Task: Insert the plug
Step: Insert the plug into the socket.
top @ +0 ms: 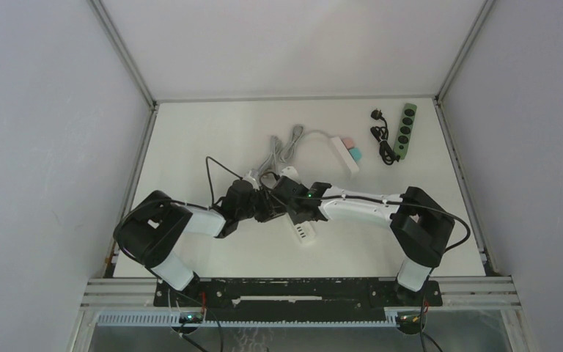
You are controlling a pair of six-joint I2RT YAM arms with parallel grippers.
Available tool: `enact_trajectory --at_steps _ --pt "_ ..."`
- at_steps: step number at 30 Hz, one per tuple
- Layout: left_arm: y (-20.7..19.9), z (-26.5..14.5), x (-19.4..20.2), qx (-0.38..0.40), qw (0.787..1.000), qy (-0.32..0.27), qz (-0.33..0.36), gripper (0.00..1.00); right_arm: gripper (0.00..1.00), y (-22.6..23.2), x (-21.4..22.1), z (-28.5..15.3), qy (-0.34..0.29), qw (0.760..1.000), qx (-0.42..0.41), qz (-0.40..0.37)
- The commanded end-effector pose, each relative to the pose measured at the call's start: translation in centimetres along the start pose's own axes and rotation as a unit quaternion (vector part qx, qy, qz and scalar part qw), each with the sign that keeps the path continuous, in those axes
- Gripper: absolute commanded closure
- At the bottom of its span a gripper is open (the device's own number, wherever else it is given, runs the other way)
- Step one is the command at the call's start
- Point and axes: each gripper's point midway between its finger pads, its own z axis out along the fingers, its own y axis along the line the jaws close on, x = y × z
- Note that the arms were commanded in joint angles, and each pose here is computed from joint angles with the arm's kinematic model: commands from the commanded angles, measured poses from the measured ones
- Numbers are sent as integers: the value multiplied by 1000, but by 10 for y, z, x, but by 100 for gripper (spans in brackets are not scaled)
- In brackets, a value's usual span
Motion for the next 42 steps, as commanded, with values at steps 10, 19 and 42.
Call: enact_trajectory --at_steps 10,19,42 --pt "8 -3 4 -8 1000 -4 2 70 100 13 93 25 179 976 -101 72" --pt "8 -2 3 -9 1000 -5 2 70 100 21 97 31 192 977 -81 35" --pt "5 -9 -2 -15 1000 -17 8 60 49 28 18 -28 27 994 -90 49"
